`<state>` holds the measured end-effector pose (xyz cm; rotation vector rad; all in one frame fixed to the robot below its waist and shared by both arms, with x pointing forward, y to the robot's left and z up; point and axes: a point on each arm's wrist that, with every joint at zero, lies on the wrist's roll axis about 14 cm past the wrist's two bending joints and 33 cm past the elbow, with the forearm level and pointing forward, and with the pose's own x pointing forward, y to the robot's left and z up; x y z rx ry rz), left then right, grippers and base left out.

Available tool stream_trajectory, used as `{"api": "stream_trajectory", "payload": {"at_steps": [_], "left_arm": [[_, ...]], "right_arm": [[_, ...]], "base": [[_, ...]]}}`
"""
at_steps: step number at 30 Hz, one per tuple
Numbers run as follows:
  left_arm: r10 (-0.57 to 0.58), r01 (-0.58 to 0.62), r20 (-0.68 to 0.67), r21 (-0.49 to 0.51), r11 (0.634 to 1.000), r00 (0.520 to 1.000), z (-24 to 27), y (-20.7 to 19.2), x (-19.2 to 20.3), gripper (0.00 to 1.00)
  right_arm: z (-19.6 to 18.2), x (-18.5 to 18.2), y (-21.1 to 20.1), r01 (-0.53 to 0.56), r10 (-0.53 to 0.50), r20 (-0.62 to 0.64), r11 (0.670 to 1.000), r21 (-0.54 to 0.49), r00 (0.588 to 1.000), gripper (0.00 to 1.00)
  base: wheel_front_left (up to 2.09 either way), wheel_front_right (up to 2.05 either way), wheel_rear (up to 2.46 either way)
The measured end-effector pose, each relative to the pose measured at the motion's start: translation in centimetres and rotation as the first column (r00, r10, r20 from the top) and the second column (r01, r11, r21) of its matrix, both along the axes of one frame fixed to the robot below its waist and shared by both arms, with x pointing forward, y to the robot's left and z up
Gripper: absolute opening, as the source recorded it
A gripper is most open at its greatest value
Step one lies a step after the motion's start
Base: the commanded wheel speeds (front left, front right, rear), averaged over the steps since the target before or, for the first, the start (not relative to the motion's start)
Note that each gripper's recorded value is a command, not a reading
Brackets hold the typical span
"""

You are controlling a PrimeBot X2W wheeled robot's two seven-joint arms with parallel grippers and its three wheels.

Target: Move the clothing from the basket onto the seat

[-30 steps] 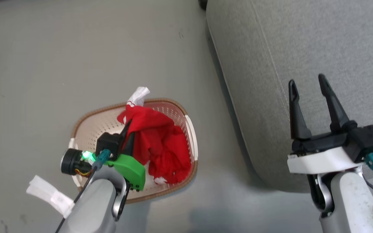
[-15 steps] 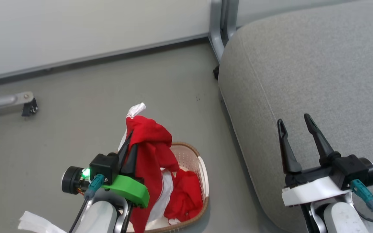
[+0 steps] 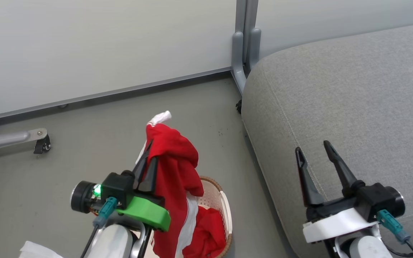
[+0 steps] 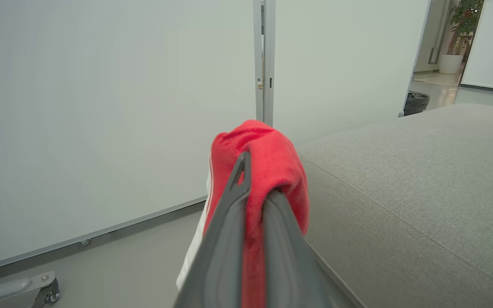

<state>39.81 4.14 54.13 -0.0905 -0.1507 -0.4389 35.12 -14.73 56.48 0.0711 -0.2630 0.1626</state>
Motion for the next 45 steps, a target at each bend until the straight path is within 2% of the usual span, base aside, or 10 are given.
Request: {"api": "stream_trajectory", "payload": {"at_steps": [5, 11, 17, 22, 28, 35, 37, 38, 45], "left_arm": [[-0.054, 0.054, 0.023, -0.007, 0.999, 0.998, 0.8, -1.5, -0.6, 0.00], [-0.153, 0.155, 0.070, -0.026, 0.988, 0.986, 3.2, -4.7, -1.2, 0.00], [-0.252, 0.256, 0.105, -0.033, 0.966, 0.962, 5.4, -7.6, -2.4, 0.00], [-0.334, 0.342, 0.120, -0.055, 0.938, 0.935, 6.9, -10.1, -4.0, 0.00], [-0.406, 0.417, 0.132, -0.072, 0.906, 0.904, 8.3, -12.3, -5.8, 0.00], [-0.444, 0.457, 0.142, -0.080, 0.886, 0.885, 9.3, -13.5, -6.8, 0.00], [-0.441, 0.454, 0.135, -0.080, 0.888, 0.887, 9.2, -13.5, -6.6, 0.00], [-0.439, 0.450, 0.130, -0.079, 0.889, 0.889, 9.1, -13.4, -6.4, 0.00], [-0.393, 0.398, 0.069, -0.086, 0.913, 0.917, 7.2, -12.5, -4.8, 0.00]], "right_arm": [[-0.4, -0.5, 2.6, -0.087, 0.088, -0.015, 0.995, 0.047, 0.996, 1.00], [-1.8, -1.3, 6.6, -0.225, 0.233, -0.068, 0.969, 0.099, 0.970, 1.00], [-2.1, -1.2, 8.9, -0.301, 0.310, -0.082, 0.948, 0.108, 0.947, 1.00], [-2.5, -0.8, 9.6, -0.324, 0.334, -0.098, 0.941, 0.102, 0.938, 1.00], [-1.8, 0.0, 9.0, -0.312, 0.318, -0.081, 0.946, 0.083, 0.945, 1.00], [-2.7, 0.1, 9.0, -0.316, 0.322, -0.111, 0.946, 0.071, 0.940, 1.00], [-2.7, 0.1, 9.2, -0.323, 0.329, -0.112, 0.944, 0.069, 0.938, 0.08], [-2.5, 0.2, 9.2, -0.325, 0.331, -0.108, 0.943, 0.073, 0.937, 0.00], [-2.8, 0.2, 9.4, -0.340, 0.347, -0.117, 0.938, 0.072, 0.931, 0.00]], "base": [[0.00, 0.00, 0.00], [0.00, 0.00, 0.00], [0.00, 0.00, 0.00], [0.00, 0.00, 0.00], [0.00, 0.00, 0.00], [0.00, 0.00, 0.00], [0.00, 0.00, 0.00], [0.00, 0.00, 0.00], [0.00, 0.00, 0.00]]}}
